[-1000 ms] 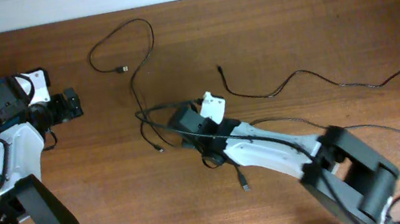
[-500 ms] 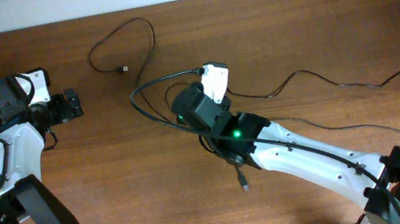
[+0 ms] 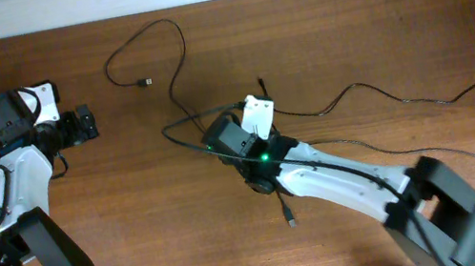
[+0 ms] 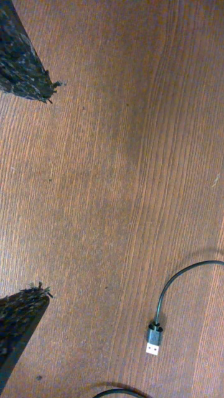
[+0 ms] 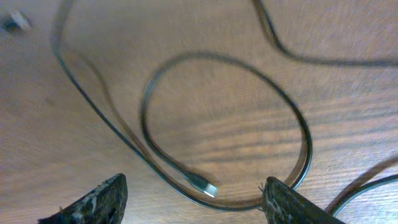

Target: Untangle cables

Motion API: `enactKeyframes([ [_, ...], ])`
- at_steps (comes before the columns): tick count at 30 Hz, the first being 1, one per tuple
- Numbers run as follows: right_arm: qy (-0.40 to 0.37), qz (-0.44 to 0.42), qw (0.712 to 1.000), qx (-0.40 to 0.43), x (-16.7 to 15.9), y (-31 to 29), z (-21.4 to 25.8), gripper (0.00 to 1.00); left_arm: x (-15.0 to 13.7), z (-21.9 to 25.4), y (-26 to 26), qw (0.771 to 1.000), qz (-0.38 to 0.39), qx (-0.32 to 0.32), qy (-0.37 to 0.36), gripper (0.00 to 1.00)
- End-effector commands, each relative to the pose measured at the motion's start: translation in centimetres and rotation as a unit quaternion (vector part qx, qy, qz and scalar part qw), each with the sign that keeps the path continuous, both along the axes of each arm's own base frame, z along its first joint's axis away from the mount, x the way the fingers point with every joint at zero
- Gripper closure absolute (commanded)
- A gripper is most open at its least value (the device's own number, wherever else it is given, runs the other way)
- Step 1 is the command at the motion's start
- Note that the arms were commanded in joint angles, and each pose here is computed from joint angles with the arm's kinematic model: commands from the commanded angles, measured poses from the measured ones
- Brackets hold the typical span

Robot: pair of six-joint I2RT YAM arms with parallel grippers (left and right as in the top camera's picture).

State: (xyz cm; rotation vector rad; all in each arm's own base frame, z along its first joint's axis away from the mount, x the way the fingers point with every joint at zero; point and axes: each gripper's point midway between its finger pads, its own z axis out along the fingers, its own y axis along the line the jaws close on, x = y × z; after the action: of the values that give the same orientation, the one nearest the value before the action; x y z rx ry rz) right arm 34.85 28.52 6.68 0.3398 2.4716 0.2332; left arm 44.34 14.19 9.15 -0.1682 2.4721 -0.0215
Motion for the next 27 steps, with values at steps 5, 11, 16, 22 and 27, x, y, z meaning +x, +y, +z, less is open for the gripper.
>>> enactKeyframes([
  [5, 0.035, 0.003, 0.999, -0.017, 0.1, 0.4, -5.0, 0.32, 0.2, 1.5, 0.3, 1.000, 0.005, 0.002, -0.017, 0.00],
  [11, 0.042, 0.004, 0.999, -0.024, 0.2, 0.6, -7.0, 0.43, 0.2, 1.5, 0.2, 1.000, 0.005, 0.002, -0.017, 0.01],
  [16, 0.037, 0.126, 0.989, -0.071, 0.1, 1.8, -7.2, 0.36, 0.2, 1.5, 0.3, 1.000, 0.005, 0.003, -0.017, 0.01],
  [22, -0.016, 0.317, 0.928, -0.197, 1.1, 2.7, -7.1, 0.51, 0.2, 1.5, 0.3, 1.000, 0.005, 0.002, -0.017, 0.01],
  [27, -0.018, 0.367, 0.907, -0.204, 0.8, 3.6, -8.2, 0.84, 0.2, 1.5, 0.3, 1.000, 0.005, 0.002, -0.017, 0.01],
])
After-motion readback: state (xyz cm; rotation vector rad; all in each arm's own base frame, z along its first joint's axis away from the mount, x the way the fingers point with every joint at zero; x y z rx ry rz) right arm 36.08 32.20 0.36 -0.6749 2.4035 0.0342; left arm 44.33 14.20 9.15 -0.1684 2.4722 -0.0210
